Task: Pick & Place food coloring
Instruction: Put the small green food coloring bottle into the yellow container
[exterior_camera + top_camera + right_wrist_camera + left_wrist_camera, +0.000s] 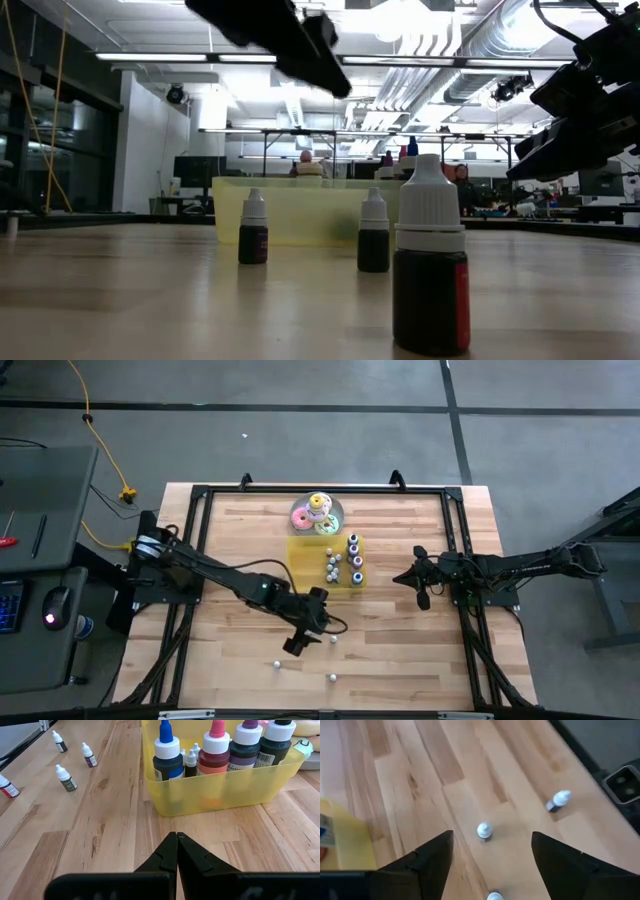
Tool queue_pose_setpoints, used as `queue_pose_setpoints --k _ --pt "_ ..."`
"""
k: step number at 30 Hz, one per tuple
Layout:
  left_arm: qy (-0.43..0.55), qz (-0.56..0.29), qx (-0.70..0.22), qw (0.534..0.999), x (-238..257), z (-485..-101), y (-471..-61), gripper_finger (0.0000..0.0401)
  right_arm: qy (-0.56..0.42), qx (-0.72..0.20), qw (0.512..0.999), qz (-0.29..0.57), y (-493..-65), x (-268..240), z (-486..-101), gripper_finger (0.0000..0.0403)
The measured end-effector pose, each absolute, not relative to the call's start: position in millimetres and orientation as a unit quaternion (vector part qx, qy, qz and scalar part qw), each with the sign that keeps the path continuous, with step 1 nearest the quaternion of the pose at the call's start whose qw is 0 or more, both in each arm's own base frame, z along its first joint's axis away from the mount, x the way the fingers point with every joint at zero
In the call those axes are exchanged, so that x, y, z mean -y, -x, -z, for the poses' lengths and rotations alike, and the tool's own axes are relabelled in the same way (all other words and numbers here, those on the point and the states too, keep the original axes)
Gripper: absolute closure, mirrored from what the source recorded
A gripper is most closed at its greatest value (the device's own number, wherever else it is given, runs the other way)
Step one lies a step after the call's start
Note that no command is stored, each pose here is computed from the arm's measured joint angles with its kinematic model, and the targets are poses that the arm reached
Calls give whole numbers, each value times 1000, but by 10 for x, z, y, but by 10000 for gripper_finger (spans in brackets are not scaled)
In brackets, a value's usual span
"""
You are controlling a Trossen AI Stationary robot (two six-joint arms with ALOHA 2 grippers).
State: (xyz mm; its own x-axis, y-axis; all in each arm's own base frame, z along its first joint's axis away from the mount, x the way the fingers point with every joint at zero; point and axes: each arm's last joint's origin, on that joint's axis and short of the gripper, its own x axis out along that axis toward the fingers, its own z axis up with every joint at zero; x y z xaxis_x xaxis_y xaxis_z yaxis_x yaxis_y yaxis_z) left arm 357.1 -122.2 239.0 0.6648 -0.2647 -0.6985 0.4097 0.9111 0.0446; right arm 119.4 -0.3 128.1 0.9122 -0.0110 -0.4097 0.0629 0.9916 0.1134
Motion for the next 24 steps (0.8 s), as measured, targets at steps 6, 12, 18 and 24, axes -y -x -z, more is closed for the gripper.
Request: queue_pose_setpoints --k 6,12,18,24 --pt "-90 177 -377 905 1264 -2151 -3694 135 -62 -208 976 19 -1195 2 -1283 402" --pt "-67 170 -397 900 1292 -1956 -3764 135 -62 -207 976 19 -1195 2 -1283 402" --pt "-69 171 -405 895 1354 -1847 -3856 135 -62 -209 976 19 -1194 2 -1281 402" --pt "-67 169 -403 897 1398 -1806 -4000 135 -62 -208 976 19 -1195 2 -1282 402"
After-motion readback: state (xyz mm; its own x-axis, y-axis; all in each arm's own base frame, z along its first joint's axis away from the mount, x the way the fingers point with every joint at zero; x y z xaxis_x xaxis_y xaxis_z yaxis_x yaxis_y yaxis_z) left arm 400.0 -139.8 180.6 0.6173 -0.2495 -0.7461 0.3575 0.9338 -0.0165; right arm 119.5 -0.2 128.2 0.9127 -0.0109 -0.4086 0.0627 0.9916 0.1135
